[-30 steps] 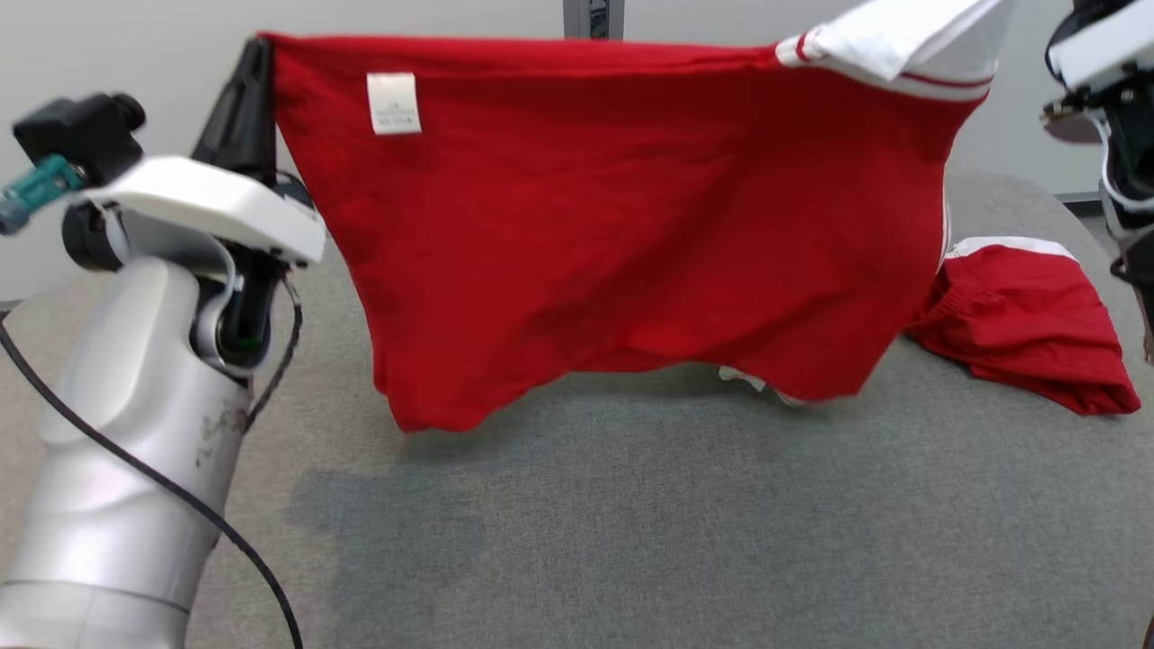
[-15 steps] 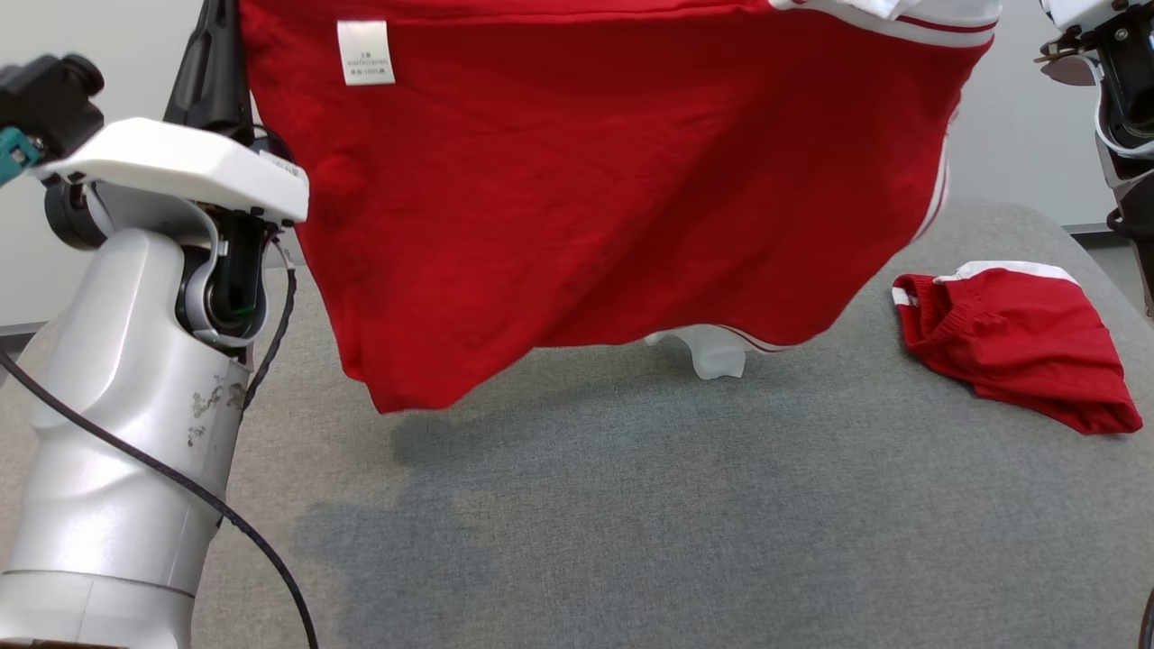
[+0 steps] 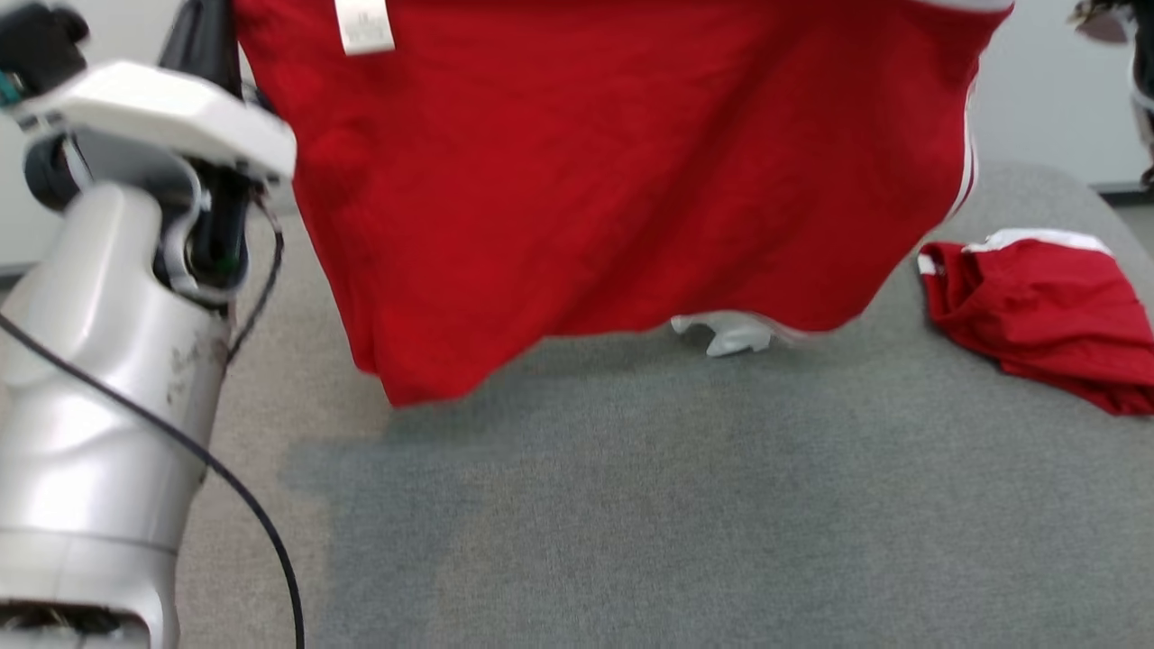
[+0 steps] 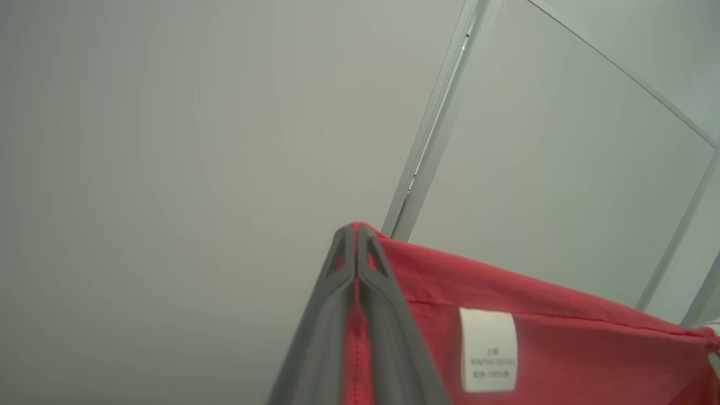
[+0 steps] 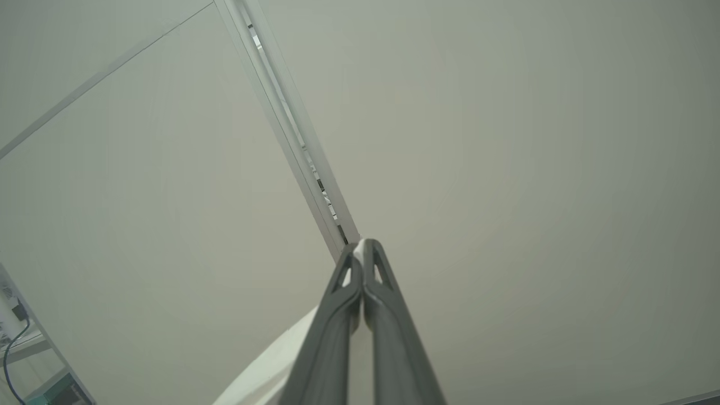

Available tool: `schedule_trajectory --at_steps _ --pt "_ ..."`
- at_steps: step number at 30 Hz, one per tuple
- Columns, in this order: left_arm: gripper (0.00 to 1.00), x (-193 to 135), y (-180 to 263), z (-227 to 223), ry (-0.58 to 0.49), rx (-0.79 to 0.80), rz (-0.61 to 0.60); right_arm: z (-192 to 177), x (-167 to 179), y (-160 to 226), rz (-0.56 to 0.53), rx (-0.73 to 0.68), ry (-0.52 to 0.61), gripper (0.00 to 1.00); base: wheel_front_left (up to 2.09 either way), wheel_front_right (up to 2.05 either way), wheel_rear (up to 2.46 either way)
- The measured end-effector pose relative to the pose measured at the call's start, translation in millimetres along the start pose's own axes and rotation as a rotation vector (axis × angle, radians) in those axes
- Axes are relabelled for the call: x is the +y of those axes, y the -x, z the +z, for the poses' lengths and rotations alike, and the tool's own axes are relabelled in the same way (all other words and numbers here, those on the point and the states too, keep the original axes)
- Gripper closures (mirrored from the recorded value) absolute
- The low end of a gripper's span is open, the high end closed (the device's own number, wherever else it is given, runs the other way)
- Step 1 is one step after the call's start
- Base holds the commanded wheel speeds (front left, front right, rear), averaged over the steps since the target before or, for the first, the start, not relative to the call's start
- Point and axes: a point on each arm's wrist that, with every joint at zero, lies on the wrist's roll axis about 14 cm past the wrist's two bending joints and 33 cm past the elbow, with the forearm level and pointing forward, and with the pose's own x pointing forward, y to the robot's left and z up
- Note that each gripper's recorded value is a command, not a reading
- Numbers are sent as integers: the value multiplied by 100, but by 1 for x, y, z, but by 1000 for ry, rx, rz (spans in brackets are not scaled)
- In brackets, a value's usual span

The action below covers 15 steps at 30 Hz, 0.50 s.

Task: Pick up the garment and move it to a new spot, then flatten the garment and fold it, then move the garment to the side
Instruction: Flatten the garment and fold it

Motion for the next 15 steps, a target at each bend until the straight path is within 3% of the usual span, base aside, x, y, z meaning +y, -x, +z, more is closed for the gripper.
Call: schedule_trajectory --at_steps 8,15 --pt "100 8 -62 -9 16 15 6 -23 -11 -56 -8 31 112 100 0 0 0" --pt "100 22 -114 -5 26 -110 4 -31 -8 -112 18 -122 156 100 0 0 0"
